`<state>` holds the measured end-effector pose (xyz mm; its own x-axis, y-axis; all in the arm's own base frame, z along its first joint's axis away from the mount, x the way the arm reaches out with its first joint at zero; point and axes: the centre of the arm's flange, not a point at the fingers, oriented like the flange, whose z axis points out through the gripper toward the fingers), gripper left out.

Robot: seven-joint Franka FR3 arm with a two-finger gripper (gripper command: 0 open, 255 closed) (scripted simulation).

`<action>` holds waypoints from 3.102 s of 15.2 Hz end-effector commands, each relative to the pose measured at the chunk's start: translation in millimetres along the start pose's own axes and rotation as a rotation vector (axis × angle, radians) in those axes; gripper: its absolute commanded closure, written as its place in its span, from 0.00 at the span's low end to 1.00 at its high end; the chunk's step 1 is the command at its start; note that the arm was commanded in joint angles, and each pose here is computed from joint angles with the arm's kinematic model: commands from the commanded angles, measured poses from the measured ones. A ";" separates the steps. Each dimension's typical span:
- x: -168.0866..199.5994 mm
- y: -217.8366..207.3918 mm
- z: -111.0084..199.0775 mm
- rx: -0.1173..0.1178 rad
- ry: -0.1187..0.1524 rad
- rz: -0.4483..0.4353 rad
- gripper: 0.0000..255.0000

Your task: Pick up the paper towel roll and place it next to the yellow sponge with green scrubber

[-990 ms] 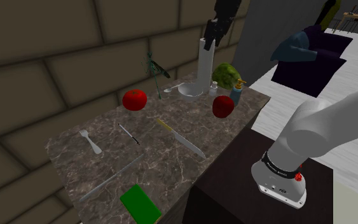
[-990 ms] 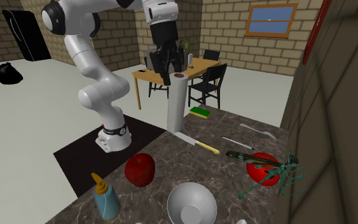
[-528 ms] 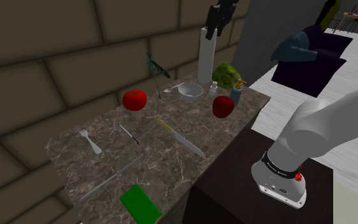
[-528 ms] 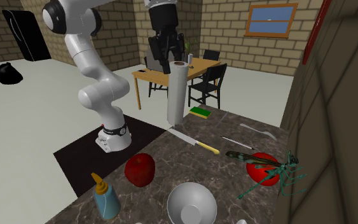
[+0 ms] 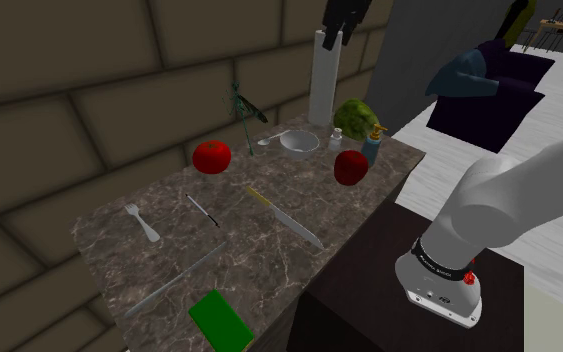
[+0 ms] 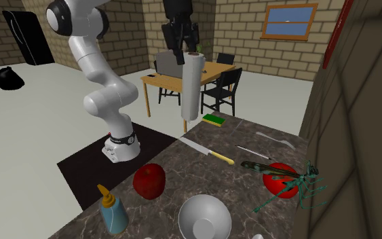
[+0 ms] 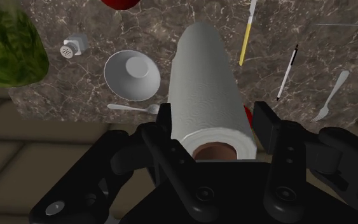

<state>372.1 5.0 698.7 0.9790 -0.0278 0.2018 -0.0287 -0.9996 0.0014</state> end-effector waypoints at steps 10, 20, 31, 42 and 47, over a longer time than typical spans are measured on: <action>-45.3 -135.0 -8.8 0.000 0.000 0.001 1.00; -85.8 -260.3 -18.2 0.000 0.000 0.001 1.00; -98.3 -266.1 33.1 0.000 0.000 0.001 1.00; -110.0 -266.2 90.0 0.000 0.000 0.001 1.00; -115.4 -266.2 115.8 0.000 0.000 0.001 1.00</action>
<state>289.4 274.5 567.4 0.9791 -0.0287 0.2012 -0.0296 -0.9996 0.0016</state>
